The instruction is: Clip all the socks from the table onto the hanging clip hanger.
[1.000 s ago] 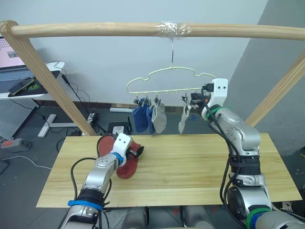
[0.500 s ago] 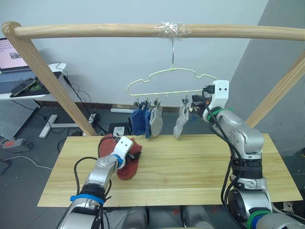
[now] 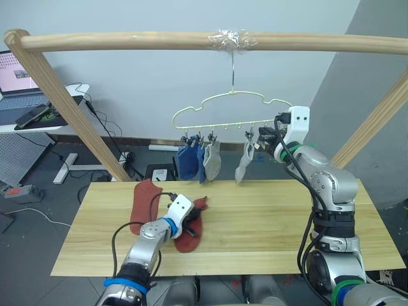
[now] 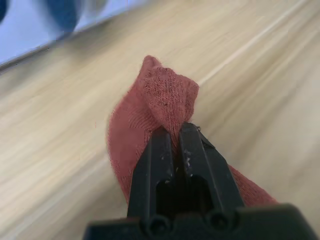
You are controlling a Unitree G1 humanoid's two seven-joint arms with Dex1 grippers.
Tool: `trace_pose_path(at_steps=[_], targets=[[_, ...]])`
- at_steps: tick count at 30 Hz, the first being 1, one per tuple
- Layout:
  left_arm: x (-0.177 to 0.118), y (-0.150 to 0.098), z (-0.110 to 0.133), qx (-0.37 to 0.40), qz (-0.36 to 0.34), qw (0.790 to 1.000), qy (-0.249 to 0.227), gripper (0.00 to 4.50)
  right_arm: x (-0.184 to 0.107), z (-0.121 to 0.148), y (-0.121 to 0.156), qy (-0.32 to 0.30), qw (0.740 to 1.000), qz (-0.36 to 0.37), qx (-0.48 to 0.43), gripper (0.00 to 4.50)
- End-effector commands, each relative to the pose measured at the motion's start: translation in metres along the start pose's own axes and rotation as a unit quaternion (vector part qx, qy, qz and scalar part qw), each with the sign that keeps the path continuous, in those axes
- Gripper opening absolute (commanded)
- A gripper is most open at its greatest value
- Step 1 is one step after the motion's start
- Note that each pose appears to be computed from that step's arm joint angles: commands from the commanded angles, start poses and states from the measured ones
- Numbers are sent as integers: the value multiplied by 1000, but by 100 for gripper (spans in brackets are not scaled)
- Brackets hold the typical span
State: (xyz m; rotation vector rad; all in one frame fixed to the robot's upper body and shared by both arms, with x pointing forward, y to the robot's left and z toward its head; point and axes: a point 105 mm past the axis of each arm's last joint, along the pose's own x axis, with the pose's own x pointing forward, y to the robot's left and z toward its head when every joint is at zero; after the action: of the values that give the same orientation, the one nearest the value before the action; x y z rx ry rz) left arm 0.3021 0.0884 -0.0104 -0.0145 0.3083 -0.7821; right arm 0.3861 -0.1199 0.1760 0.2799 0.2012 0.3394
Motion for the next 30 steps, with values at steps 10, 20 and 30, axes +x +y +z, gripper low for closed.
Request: trace_pose_path(at_steps=[10,20,30], targets=[[-4,-65,111,56,-114,972,-196,2,-14,7,4,67,993,10,98,0],[17,-62,126,90,-92,970,-208,2,-19,8,16,90,987,20,133,0],[25,-64,128,123,-107,965,-206,2,-21,9,21,95,984,18,148,0]])
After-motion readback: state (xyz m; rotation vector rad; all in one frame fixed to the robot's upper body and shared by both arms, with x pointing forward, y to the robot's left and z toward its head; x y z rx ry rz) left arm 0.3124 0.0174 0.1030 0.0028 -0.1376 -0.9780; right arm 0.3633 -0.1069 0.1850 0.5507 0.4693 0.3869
